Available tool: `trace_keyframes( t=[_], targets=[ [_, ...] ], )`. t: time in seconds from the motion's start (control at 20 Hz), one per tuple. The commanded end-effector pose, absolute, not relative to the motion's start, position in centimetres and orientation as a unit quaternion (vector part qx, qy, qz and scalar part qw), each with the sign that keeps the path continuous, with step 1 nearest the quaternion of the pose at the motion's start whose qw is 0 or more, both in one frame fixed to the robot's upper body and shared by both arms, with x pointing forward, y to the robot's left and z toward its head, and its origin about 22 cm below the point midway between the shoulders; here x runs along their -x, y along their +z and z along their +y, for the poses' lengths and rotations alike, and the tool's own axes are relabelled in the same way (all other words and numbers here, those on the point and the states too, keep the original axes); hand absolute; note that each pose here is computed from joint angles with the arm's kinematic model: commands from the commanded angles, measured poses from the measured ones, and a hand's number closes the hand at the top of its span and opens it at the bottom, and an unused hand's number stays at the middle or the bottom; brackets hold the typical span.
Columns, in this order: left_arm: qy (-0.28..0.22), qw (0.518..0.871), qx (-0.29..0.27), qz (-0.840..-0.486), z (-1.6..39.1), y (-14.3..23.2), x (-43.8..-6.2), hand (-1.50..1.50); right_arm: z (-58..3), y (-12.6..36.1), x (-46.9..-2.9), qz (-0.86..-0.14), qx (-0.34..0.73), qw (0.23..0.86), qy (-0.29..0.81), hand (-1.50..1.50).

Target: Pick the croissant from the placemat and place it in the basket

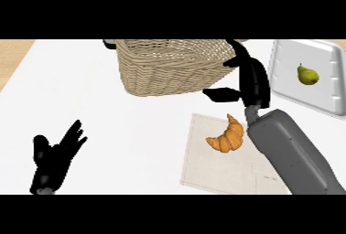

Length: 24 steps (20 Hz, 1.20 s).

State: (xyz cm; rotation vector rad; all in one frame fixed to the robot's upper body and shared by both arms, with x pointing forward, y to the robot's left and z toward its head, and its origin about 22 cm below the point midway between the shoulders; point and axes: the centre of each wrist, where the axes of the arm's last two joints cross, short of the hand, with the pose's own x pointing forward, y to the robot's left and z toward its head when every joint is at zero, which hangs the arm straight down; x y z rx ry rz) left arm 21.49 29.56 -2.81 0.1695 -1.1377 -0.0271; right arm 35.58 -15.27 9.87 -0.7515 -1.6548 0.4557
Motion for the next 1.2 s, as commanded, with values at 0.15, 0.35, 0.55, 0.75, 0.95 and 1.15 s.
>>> trace_keyframes(
  t=[0.15,0.35,0.55,0.75,0.95,1.15],
  targets=[
    [0.005,0.879,-0.093,-0.468,30.3,-5.5,-18.4,0.00,-16.7,17.1,-36.9,-0.568,0.451,0.616,0.308,-1.50],
    [0.009,0.877,-0.093,-0.472,30.8,-4.8,-18.9,0.00,-15.6,21.6,-36.0,-0.505,0.433,0.644,0.377,-1.50],
    [0.013,0.876,-0.097,-0.472,30.6,-5.1,-18.5,0.00,-14.9,24.2,-35.0,-0.435,0.405,0.674,0.438,-1.50],
    [0.012,0.876,-0.094,-0.472,31.5,-4.9,-18.4,0.00,-15.0,26.0,-33.6,-0.404,0.396,0.686,0.459,-1.50],
    [0.008,0.873,-0.092,-0.479,29.9,-5.2,-18.1,0.00,-15.4,26.5,-32.1,-0.395,0.384,0.689,0.471,-1.50],
    [-0.003,0.871,-0.090,-0.482,30.8,-4.8,-18.6,0.00,-16.1,27.9,-31.9,-0.395,0.373,0.704,0.457,-1.50]
  ],
)
